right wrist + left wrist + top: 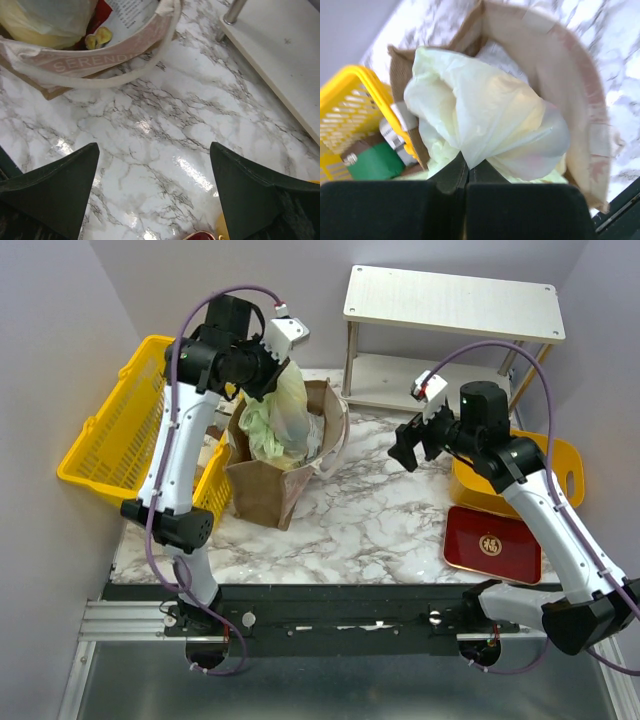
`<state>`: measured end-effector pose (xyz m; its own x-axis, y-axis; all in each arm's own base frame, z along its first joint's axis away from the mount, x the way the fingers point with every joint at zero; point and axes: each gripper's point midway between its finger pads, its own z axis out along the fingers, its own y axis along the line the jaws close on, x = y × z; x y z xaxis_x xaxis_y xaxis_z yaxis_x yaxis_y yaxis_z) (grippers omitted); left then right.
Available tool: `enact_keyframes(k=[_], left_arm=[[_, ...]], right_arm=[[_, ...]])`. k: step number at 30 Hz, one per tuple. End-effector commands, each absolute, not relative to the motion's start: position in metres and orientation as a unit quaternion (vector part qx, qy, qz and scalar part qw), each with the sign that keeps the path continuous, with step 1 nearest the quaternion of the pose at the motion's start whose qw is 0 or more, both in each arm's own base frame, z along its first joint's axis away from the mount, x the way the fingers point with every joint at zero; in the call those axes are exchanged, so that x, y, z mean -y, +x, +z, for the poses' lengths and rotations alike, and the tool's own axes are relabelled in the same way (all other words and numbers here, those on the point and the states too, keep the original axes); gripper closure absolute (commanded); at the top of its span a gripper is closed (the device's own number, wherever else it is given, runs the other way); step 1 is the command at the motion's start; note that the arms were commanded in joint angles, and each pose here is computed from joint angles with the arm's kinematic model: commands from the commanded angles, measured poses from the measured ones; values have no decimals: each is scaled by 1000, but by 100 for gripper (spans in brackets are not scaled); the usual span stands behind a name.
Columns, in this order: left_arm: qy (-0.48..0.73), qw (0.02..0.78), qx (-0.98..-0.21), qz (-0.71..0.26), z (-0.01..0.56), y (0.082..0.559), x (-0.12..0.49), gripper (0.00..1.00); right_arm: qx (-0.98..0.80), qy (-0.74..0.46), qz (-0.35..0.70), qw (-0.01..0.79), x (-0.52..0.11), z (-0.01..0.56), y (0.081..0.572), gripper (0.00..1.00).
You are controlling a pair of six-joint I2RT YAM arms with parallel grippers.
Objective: Untie the knot of the grocery bags and take out the mixed food
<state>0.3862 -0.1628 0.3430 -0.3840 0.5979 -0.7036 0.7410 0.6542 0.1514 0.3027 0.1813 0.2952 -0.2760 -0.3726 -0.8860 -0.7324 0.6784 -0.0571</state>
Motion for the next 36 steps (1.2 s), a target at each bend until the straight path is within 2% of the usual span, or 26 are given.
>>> enact_keyframes(k=[1, 11, 17, 24, 29, 33, 36], left_arm=[[461, 496, -718, -159, 422, 351, 194, 100], [577, 568, -555, -192, 480, 268, 315, 100], [652, 533, -508, -180, 446, 235, 369, 100], [673, 500, -512, -188, 410, 238, 386, 100], [664, 504, -520, -189, 399, 244, 392, 100], [640, 562, -504, -141, 432, 264, 388, 100], [598, 637, -482, -74, 476, 289, 379, 100]], right_arm=[[-783, -310, 133, 522, -155, 314, 325, 0], [-820, -190, 82, 533, -89, 317, 351, 0], [-832, -144, 61, 533, -59, 312, 349, 0], [-837, -132, 41, 529, -41, 301, 337, 0], [-840, -122, 38, 528, -32, 293, 332, 0], [-842, -120, 39, 525, -30, 287, 328, 0], [-843, -121, 44, 522, -31, 284, 327, 0]])
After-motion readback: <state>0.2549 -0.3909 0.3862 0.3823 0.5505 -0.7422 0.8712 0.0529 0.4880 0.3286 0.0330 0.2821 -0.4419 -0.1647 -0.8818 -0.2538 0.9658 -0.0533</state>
